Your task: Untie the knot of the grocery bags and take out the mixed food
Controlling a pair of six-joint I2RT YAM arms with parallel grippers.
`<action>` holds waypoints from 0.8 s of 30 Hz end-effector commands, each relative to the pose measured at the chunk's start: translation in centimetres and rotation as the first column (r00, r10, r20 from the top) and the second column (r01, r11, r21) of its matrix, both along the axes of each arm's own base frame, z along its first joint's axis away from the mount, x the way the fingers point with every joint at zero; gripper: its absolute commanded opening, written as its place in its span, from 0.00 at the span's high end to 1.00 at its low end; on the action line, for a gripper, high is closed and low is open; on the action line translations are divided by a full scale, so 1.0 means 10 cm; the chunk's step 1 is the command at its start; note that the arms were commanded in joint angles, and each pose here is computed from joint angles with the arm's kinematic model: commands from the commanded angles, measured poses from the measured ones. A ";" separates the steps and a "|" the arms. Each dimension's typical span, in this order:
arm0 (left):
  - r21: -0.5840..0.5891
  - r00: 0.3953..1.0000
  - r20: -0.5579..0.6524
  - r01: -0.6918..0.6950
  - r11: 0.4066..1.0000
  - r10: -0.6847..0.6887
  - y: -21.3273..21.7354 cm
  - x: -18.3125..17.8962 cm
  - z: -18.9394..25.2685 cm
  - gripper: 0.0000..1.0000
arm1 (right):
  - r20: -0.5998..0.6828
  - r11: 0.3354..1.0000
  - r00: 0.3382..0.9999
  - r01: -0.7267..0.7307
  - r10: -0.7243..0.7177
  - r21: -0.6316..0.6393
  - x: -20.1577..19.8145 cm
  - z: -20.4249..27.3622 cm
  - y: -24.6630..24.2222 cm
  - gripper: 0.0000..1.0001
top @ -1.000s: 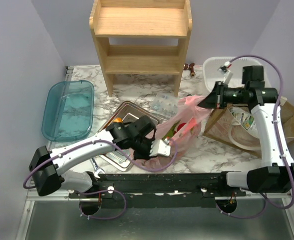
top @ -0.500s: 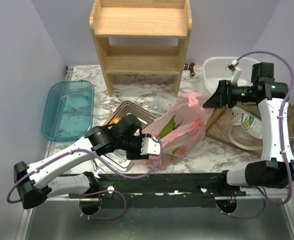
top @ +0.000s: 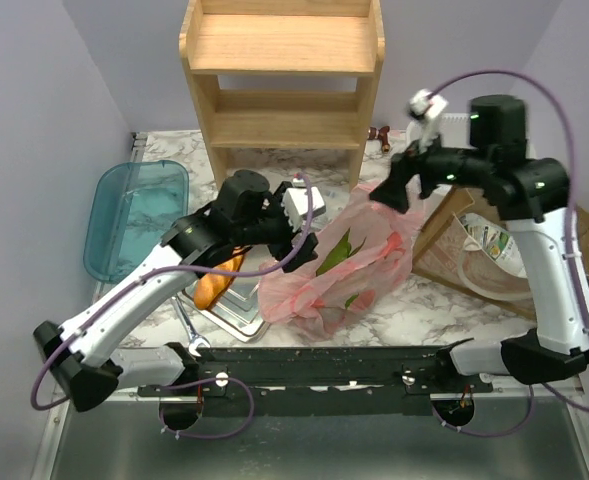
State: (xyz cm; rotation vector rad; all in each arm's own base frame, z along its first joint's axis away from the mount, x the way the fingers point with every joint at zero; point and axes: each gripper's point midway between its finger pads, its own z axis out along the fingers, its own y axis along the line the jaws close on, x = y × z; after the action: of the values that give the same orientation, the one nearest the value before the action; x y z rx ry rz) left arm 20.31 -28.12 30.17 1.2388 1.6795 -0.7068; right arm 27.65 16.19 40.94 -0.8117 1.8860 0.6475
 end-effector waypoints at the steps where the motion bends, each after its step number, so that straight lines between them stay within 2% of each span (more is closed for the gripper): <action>1: -0.009 0.988 -0.115 -0.103 0.995 0.101 -0.16 0.24 -0.21 0.12 | 0.078 0.981 0.997 0.037 -0.023 -0.188 -0.01 -0.27 0.34 0.00; 4: -0.021 0.976 -0.165 -0.148 0.989 0.143 -0.25 0.36 -0.29 0.11 | 0.116 0.954 0.993 0.048 -0.014 -0.295 -0.08 -0.43 0.47 0.00; 6: -0.059 0.975 -0.177 -0.146 0.988 0.134 -0.32 0.41 -0.26 0.11 | 0.180 0.917 0.980 0.145 -0.081 -0.372 0.01 -0.53 0.37 0.00; 9: -0.133 0.980 -0.185 -0.097 0.986 0.072 -0.47 0.41 -0.19 0.12 | 0.289 0.824 0.929 0.345 -0.232 -0.449 0.23 -0.60 0.03 0.00; 12: -0.159 0.979 -0.193 -0.096 0.983 0.064 -0.59 0.49 -0.22 0.15 | 0.363 0.778 0.884 0.443 -0.295 -0.445 0.25 -0.47 -0.18 0.01; 16: -0.165 0.974 -0.223 -0.085 0.983 0.047 -0.74 0.57 -0.33 0.17 | 0.401 0.702 0.858 0.500 -0.320 -0.508 0.24 -0.54 -0.40 0.00; 19: -0.172 0.972 -0.234 -0.071 0.983 0.029 -0.84 0.63 -0.35 0.19 | 0.346 0.686 0.885 0.462 -0.312 -0.562 0.15 -0.77 -0.47 0.04; 21: -0.166 0.973 -0.230 -0.070 0.984 0.031 -0.88 0.68 -0.34 0.32 | 0.300 0.671 0.893 0.450 -0.335 -0.589 0.11 -0.95 -0.59 0.10; 23: -0.169 0.974 -0.224 -0.061 0.984 0.022 -0.86 0.71 -0.28 0.55 | 0.234 0.674 0.898 0.434 -0.371 -0.597 0.10 -1.07 -0.76 0.14; 24: -0.192 0.976 -0.215 -0.018 0.981 -0.024 -0.83 0.66 -0.18 0.69 | 0.178 0.705 0.912 0.400 -0.370 -0.586 0.09 -1.11 -0.79 0.17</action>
State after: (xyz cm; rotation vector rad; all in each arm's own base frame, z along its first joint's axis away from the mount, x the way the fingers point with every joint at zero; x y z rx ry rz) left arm 26.97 -35.94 23.53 1.0301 1.8831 -0.9181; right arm 28.92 11.17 32.08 -0.8063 2.0250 -0.3168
